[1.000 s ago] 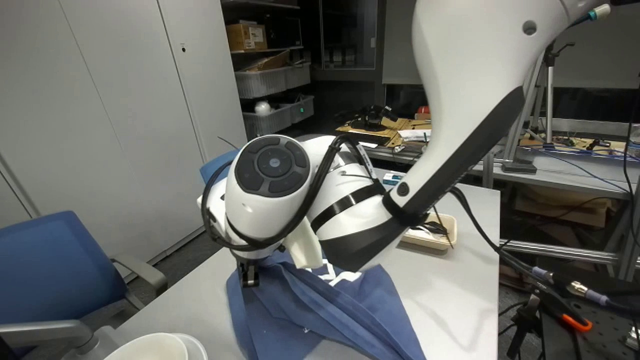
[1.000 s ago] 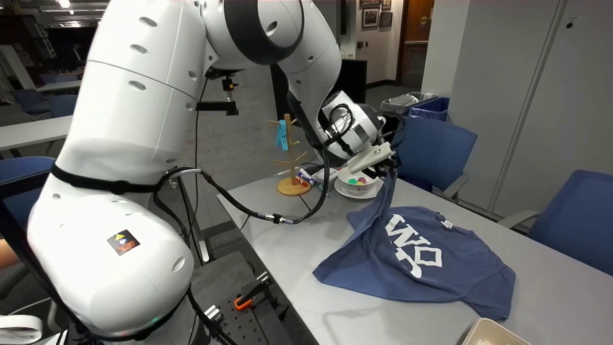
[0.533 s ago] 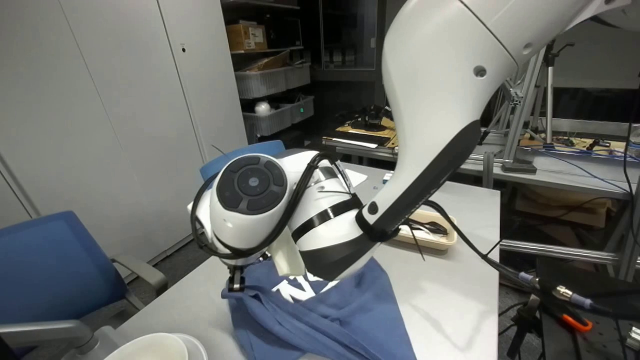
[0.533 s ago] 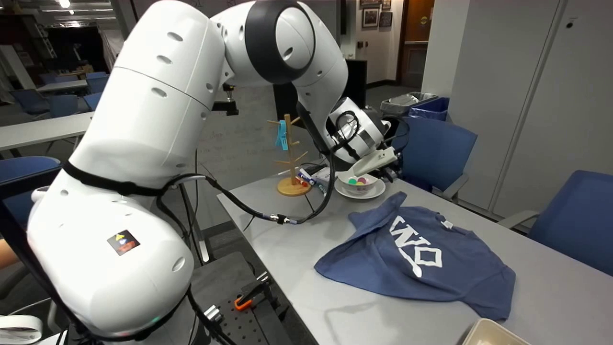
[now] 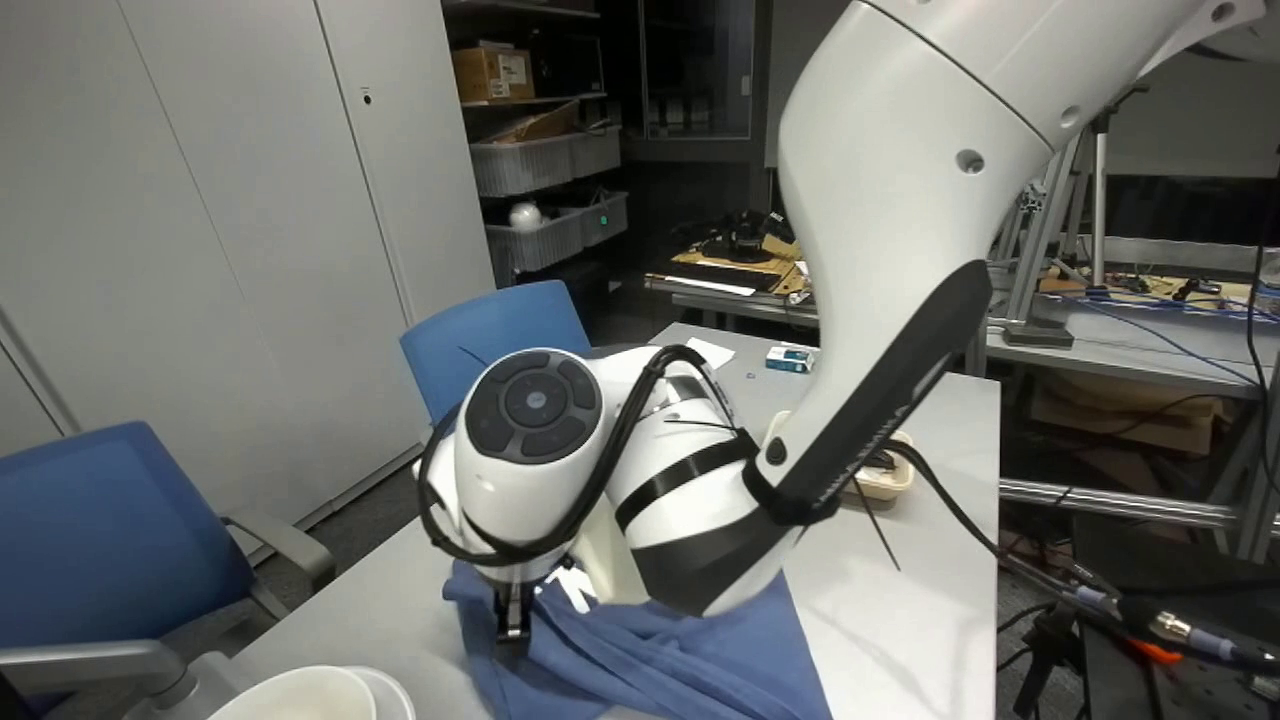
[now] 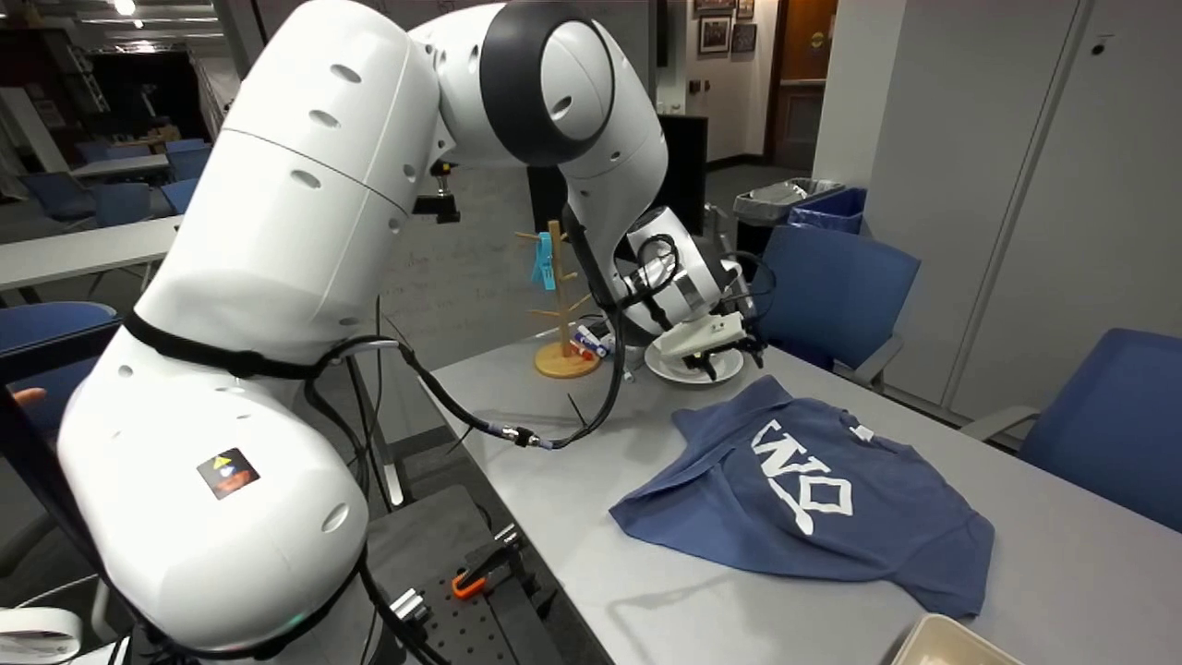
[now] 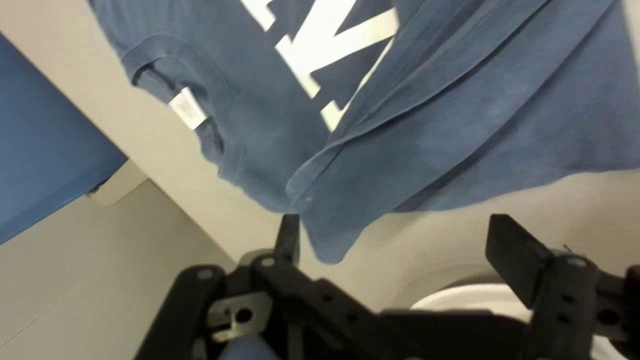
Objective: Fold the T-shit on the table
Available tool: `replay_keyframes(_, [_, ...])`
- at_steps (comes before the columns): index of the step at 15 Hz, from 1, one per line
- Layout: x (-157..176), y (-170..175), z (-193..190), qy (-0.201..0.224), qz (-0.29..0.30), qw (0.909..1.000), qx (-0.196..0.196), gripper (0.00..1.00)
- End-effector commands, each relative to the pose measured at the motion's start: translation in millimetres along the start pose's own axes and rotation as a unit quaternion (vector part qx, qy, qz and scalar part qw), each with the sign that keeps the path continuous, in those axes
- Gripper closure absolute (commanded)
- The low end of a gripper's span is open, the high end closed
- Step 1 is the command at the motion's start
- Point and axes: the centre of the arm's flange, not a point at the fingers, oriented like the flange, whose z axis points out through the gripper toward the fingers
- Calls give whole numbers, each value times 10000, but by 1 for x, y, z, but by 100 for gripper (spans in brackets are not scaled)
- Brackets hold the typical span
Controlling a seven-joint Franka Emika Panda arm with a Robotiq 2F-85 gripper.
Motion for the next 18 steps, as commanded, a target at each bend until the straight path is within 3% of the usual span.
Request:
replay_keyframes(1, [-46, -17, -22, -409, 27, 9972, 629, 0])
replay_keyframes(8, [-126, -64, -59, -965, 21, 9853, 1410, 0])
replay_keyframes(14, [-184, -97, -88, -1097, -48, 9756, 1902, 0])
replay_keyframes(15, [-162, -99, -62, -1206, -34, 9774, 1734, 0])
replay_keyframes(18, [-178, -105, -72, -1196, -50, 9762, 1811, 0])
